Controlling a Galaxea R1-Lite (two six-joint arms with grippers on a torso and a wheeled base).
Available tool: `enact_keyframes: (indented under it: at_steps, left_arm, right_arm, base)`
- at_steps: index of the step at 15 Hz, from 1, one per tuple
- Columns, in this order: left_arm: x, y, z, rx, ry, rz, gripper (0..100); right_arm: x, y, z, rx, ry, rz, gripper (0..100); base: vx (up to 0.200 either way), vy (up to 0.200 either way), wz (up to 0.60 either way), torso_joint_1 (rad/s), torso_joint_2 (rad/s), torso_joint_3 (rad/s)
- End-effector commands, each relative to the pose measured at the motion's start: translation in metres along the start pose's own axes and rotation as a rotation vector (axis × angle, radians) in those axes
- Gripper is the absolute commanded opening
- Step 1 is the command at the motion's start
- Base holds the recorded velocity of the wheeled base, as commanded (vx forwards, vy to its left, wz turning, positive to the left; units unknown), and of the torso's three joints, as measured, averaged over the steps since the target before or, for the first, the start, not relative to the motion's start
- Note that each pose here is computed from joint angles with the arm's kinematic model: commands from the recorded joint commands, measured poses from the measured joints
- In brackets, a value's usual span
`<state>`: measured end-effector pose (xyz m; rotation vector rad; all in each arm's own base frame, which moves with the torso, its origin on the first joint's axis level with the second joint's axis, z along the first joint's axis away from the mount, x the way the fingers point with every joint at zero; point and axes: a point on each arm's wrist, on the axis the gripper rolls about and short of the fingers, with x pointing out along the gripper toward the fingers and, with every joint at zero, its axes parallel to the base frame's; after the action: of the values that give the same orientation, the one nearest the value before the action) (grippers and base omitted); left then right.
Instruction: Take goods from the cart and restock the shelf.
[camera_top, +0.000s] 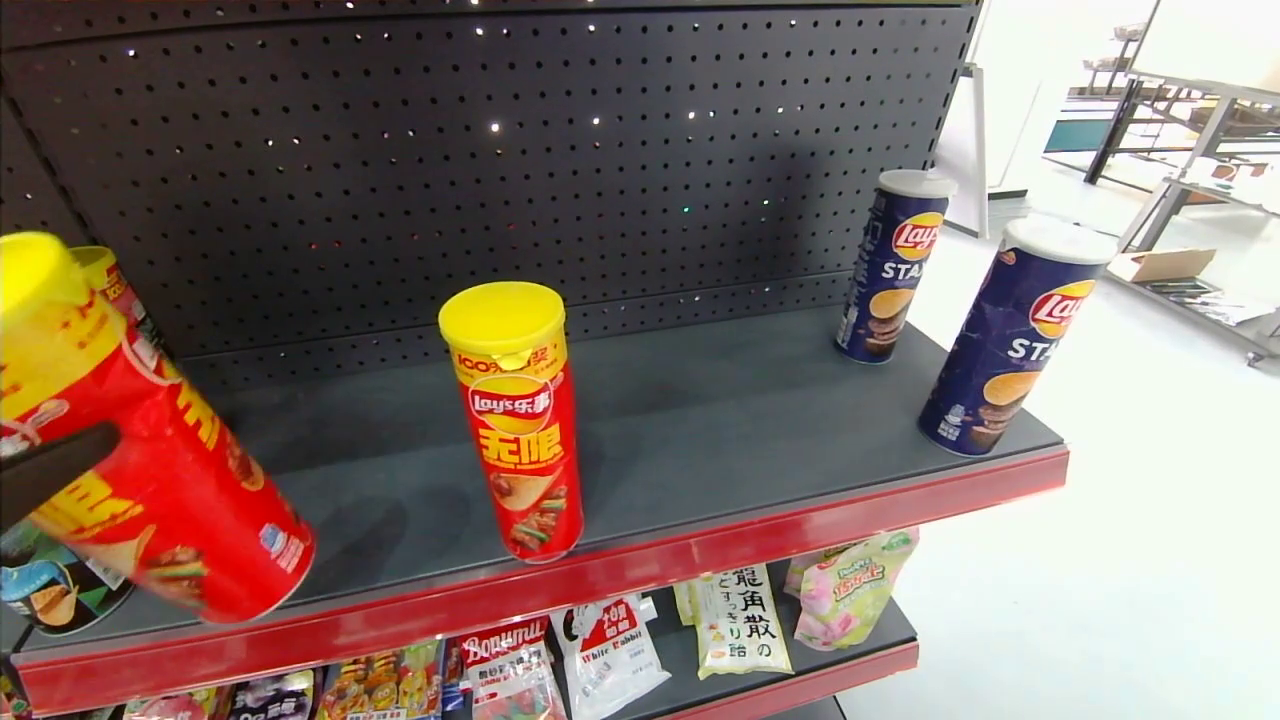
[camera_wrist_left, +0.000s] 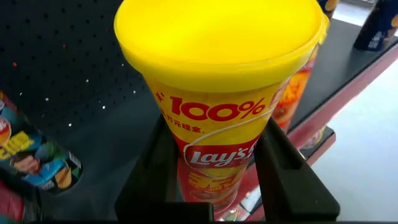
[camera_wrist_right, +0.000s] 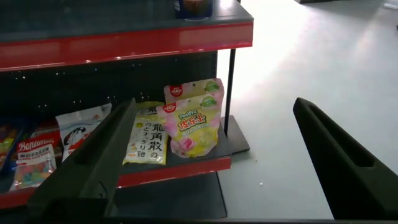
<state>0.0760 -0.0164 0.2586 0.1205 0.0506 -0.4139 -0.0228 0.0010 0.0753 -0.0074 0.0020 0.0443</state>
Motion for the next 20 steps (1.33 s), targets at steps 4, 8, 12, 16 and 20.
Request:
enact_keyframes:
  at_steps: [4, 8, 12, 16, 20]
  left_arm:
    - [0.115, 0.031, 0.020, -0.068, 0.115, -0.031, 0]
    - [0.183, 0.040, 0.011, -0.072, 0.104, -0.063, 0]
    - [0.238, 0.030, -0.006, -0.080, 0.155, -0.130, 0]
    - [0.273, 0.017, -0.002, -0.103, 0.115, -0.174, 0]
    - [0.280, 0.010, -0.006, -0.102, 0.124, -0.196, 0]
  right_arm:
    - [0.000, 0.000, 0.000, 0.000, -0.001, 0.000, 100]
    - [0.000, 0.000, 0.000, 0.000, -0.001, 0.000, 100]
    - [0.000, 0.000, 0.000, 0.000, -0.001, 0.000, 100]
    - [0.000, 0.000, 0.000, 0.000, -0.001, 0.000, 100]
    - [0.000, 0.000, 0.000, 0.000, -0.001, 0.000, 100]
  base:
    - [0.000, 0.000, 0.00, 0.000, 0.00, 0.000]
    - [0.000, 0.000, 0.00, 0.000, 0.00, 0.000]
    - [0.000, 0.000, 0.00, 0.000, 0.00, 0.000]
    - [0.000, 0.000, 0.00, 0.000, 0.00, 0.000]
    - [0.000, 0.000, 0.00, 0.000, 0.00, 0.000]
